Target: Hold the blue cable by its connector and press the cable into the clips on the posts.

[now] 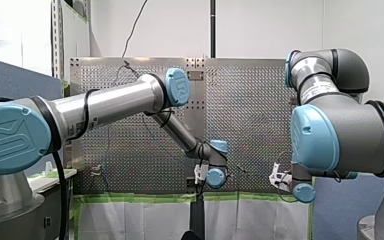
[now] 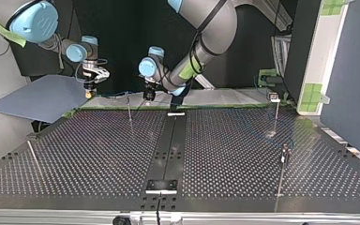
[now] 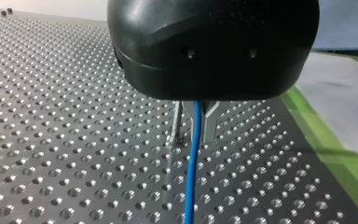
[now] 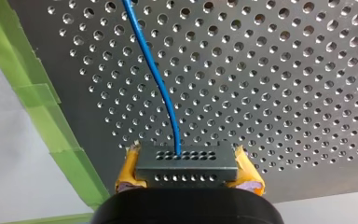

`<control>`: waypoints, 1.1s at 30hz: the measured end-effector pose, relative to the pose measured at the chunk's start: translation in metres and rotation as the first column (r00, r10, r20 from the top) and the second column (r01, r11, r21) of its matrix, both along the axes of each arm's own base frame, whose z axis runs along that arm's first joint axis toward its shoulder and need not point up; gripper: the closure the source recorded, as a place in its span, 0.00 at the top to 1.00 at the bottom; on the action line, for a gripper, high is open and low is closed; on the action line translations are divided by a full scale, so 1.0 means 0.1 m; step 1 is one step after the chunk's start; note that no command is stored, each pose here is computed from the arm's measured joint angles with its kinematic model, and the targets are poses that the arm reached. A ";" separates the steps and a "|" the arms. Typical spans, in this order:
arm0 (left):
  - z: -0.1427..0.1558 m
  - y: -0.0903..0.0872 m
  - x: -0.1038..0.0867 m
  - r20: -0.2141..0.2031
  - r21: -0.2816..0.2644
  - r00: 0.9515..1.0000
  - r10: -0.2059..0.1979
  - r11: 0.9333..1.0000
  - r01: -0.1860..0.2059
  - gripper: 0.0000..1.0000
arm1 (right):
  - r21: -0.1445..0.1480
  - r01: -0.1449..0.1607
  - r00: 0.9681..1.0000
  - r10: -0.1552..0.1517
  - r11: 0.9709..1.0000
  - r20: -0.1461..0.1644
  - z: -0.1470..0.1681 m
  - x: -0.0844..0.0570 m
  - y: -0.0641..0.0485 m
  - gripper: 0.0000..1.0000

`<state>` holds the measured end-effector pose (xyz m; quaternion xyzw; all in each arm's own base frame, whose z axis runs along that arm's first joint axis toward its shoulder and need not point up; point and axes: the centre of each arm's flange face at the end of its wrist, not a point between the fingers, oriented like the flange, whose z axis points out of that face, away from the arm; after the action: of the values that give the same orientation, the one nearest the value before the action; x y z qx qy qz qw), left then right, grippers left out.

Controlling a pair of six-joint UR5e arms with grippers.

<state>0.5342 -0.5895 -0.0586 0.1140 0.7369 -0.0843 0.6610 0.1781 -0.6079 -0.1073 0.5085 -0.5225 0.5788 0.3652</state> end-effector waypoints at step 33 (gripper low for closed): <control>0.22 0.21 0.47 0.016 -0.013 0.999 0.048 0.999 -0.048 0.00 | -0.042 0.002 1.000 -0.001 0.999 0.009 0.23 -0.02 -0.45 0.00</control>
<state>0.5810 -0.5685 -0.0368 0.0926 0.7336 -0.0722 0.6694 0.1759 -0.6529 -0.0847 0.4977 -0.5122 0.5917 0.3739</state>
